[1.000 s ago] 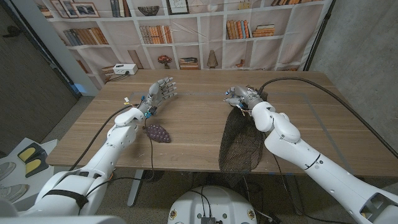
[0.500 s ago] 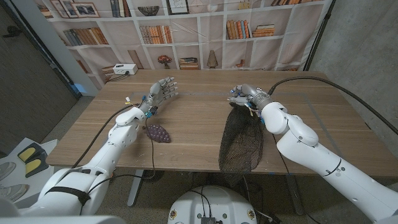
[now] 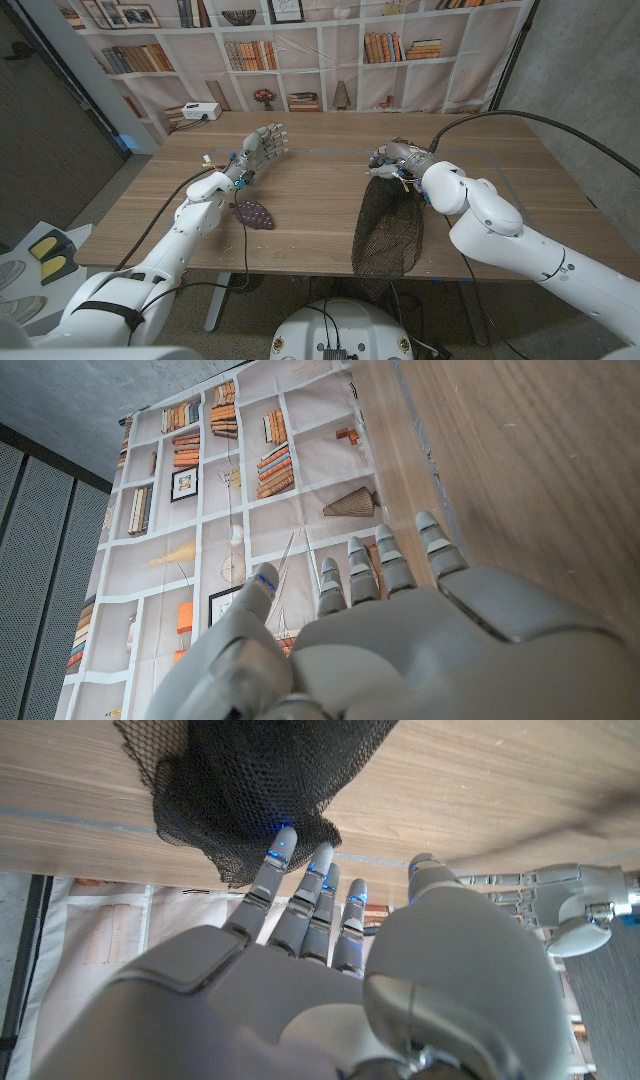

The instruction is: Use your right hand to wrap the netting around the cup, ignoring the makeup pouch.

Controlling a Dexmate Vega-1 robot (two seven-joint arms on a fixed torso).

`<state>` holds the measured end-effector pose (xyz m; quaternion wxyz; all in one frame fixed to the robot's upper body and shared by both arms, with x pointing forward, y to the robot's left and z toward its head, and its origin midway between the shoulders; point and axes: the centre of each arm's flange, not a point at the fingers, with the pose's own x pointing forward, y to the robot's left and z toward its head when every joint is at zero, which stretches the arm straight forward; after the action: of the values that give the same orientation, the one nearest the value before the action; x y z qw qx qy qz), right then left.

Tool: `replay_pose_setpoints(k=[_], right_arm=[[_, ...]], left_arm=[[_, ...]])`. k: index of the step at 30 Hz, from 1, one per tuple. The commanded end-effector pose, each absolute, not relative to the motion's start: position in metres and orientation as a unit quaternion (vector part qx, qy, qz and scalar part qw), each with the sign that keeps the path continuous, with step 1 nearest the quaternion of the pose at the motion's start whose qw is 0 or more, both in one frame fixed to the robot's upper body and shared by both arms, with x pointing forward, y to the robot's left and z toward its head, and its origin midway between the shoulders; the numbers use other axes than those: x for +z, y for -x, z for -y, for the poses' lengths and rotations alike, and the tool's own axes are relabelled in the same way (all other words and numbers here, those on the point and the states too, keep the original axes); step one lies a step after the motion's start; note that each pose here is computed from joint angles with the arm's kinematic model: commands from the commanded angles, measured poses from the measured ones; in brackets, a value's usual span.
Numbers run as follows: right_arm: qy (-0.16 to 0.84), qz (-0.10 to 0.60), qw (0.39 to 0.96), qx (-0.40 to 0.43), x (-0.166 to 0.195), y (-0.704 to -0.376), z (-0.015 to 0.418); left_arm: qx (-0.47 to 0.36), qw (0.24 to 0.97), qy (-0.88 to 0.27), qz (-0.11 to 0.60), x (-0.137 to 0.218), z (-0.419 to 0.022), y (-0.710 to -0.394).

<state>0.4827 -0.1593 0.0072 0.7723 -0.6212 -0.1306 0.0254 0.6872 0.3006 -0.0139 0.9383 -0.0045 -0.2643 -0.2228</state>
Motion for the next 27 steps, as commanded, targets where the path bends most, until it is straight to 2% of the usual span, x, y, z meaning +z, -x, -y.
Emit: replay_pose_setpoints(k=[1, 11, 22, 27], right_arm=[[0.675, 0.078, 0.733, 0.027, -0.005, -0.456, 0.152], [0.717, 0.038, 0.696, 0.021, -0.017, -0.440, 0.143], [0.762, 0.001, 0.648, 0.005, -0.026, -0.438, 0.129], [0.791, -0.039, 0.611, 0.001, -0.029, -0.441, 0.121]], left_arm=[[-0.232, 0.937, -0.002, 0.260, -0.016, -0.294, -0.683], [-0.242, 0.935, -0.004, 0.261, -0.015, -0.287, -0.685], [-0.247, 0.934, -0.007, 0.260, -0.011, -0.284, -0.690], [-0.250, 0.933, -0.008, 0.259, -0.009, -0.283, -0.694]])
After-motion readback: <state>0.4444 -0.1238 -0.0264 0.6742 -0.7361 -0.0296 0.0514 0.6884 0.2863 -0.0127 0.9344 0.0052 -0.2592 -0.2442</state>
